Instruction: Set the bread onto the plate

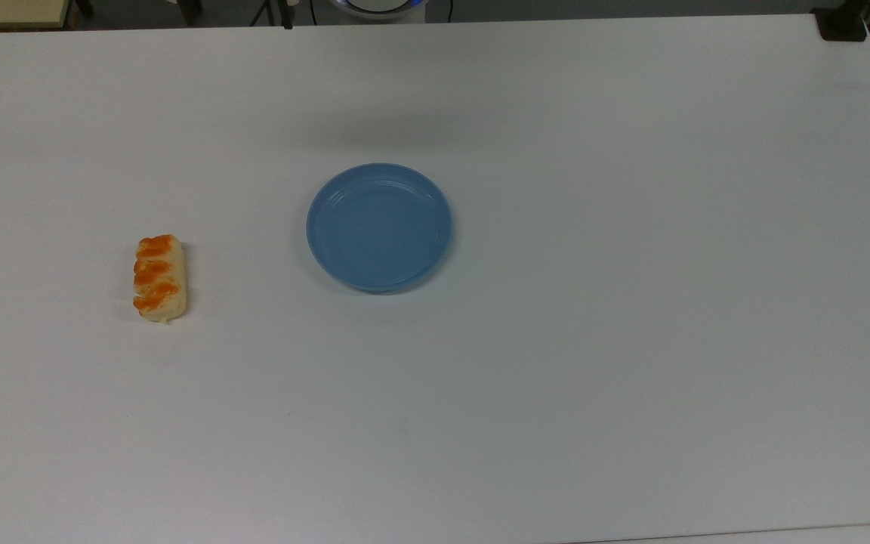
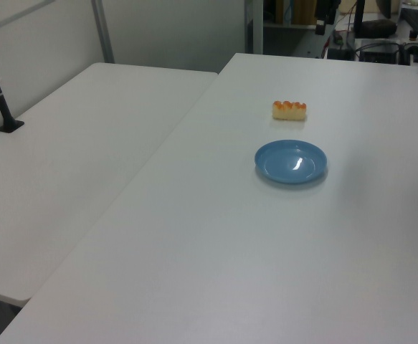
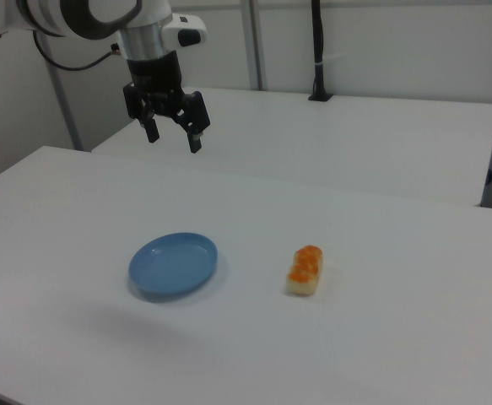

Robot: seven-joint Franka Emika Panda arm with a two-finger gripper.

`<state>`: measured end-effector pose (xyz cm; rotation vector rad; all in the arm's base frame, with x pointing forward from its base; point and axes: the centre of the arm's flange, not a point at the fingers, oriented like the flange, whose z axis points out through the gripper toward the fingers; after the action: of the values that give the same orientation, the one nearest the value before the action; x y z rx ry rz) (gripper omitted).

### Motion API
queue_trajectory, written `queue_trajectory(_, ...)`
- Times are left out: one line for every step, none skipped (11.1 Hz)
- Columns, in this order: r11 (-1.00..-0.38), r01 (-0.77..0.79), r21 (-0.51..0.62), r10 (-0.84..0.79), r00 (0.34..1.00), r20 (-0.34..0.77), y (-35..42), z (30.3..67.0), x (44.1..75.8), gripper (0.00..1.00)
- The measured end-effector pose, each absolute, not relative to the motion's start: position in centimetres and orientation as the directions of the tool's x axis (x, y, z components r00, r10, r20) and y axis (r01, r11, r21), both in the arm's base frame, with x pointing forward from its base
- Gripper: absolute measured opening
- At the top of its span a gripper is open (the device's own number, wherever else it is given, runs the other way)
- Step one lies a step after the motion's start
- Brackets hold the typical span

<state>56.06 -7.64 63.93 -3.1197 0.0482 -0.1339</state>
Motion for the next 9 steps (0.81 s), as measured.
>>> queue_trajectory(-0.999, -0.030, -0.020, -0.032, 0.996, 0.085, -7.61, 63.92, 56.06, 1.00)
queue_trajectory(-0.999, -0.030, -0.021, -0.031, 0.996, 0.081, -7.59, 63.87, 56.02, 1.00)
queue_trajectory(-0.999, -0.029, -0.021, -0.031, 0.996, 0.078, -7.56, 63.83, 56.00, 1.00)
queue_trajectory(-0.999, -0.029, -0.021, -0.031, 0.997, 0.078, -7.55, 63.83, 56.00, 1.00)
queue_trajectory(-0.999, -0.029, -0.021, -0.031, 0.997, 0.077, -7.55, 63.80, 56.01, 1.00)
queue_trajectory(-0.999, -0.029, -0.021, -0.031, 0.997, 0.076, -7.55, 63.76, 56.02, 1.00)
queue_trajectory(-0.999, -0.029, -0.021, -0.031, 0.997, 0.076, -7.55, 63.73, 56.03, 1.00)
queue_trajectory(-0.999, -0.029, -0.021, -0.031, 0.997, 0.075, -7.55, 63.71, 56.04, 1.00)
queue_trajectory(-0.999, -0.029, -0.021, -0.031, 0.997, 0.075, -7.55, 63.69, 56.04, 1.00)
